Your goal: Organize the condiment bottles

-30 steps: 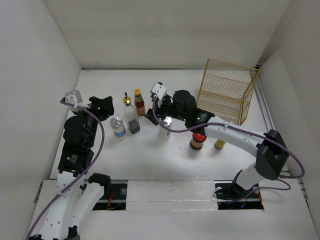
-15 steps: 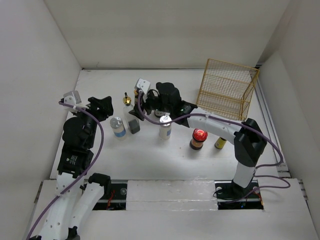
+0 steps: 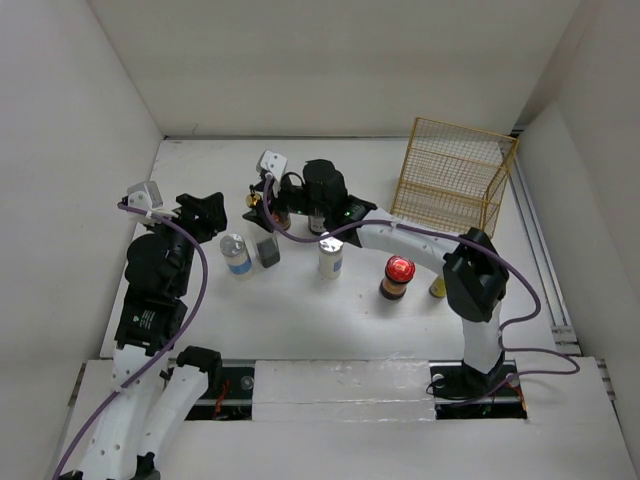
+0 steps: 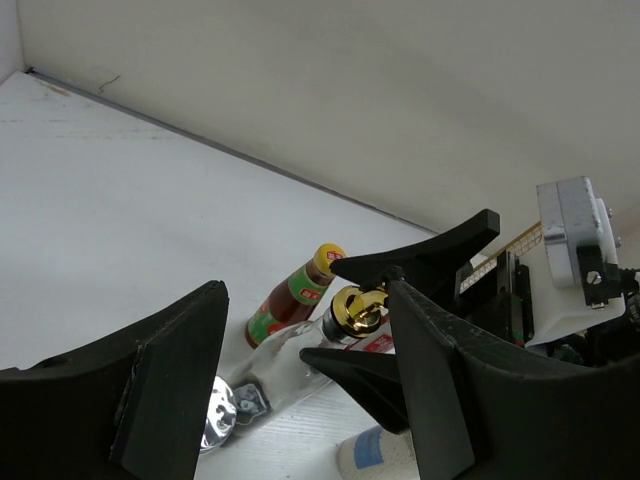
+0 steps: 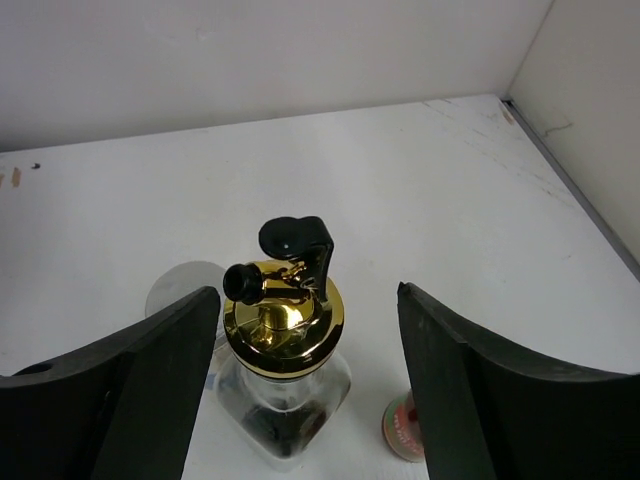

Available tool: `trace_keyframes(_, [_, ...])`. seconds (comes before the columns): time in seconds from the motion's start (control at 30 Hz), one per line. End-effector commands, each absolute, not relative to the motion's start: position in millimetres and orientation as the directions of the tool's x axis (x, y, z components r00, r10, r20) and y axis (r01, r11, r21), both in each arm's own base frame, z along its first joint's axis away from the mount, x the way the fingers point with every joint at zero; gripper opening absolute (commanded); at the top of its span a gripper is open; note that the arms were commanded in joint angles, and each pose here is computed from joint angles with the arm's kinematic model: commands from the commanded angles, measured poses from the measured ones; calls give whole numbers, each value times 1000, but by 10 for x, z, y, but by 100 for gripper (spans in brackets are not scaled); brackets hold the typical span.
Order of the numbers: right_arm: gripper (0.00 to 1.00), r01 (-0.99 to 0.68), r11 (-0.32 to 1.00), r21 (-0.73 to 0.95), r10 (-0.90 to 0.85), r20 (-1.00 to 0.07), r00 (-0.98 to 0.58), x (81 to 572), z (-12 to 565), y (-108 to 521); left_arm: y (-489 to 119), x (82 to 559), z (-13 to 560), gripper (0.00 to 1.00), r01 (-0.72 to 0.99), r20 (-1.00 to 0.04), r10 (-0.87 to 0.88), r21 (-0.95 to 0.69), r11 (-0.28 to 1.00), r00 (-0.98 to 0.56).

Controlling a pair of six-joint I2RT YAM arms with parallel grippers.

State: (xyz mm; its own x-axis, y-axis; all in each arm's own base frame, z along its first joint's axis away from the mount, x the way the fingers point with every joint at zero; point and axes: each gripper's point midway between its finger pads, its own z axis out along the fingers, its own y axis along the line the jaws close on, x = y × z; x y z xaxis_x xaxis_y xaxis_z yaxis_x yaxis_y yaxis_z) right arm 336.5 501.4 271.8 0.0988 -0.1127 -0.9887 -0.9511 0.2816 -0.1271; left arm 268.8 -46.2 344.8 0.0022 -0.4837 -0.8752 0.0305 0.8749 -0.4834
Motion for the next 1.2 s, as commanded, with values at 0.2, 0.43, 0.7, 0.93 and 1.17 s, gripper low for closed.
trace_keyframes(0.2, [45,-951,279,-130,15,-990,139,3405,3001,5183,-477,2685,3576,61,61,-865,-499,-497,866,40])
trace_keyframes(0.43, [15,-944,291,-153,111,-975,192,3265,3433,5024,-493,2682,3576,61,69,-866,-499,-496,865,36])
trace_keyframes(0.7, [8,-911,351,-214,258,-914,314,2911,4513,4508,-421,2692,3576,61,34,-864,-500,-499,866,56])
trace_keyframes(0.93, [7,-863,463,-202,348,-854,386,2733,5244,3954,-354,2638,3639,60,14,-856,-511,-511,859,85])
trace_keyframes(1.17, [7,-816,561,-144,367,-839,401,3013,5792,3308,-369,2637,3640,60,22,-856,-511,-511,859,81])
